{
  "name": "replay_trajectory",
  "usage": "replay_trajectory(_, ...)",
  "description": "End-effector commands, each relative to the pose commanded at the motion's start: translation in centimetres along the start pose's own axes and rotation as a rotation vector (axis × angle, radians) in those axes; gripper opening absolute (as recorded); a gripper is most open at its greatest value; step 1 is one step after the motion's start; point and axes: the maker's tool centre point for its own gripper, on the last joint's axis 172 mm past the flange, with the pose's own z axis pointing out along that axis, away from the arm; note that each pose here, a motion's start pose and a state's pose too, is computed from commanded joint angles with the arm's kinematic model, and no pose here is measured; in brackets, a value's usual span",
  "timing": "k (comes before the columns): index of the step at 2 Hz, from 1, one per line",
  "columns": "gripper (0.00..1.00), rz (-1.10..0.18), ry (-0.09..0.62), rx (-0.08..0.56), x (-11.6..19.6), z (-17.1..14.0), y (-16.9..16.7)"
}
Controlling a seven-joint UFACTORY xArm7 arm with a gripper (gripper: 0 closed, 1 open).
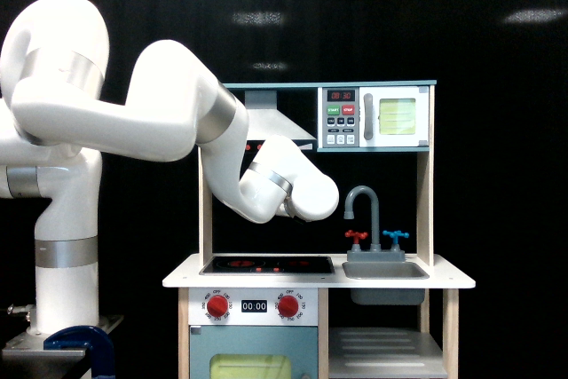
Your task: Turn on the faucet
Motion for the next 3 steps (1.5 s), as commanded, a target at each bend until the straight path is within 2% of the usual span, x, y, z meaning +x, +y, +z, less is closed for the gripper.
replay_trajectory(1,1.00,0.000,0.000,0.000,-0.1,5.8,2.6)
replay_trajectory(2,1.00,0.000,0.000,0.000,0.4,9.6,4.7)
replay_trajectory(3,1.00,0.000,0.000,0.000,-0.6,9.4,6.4)
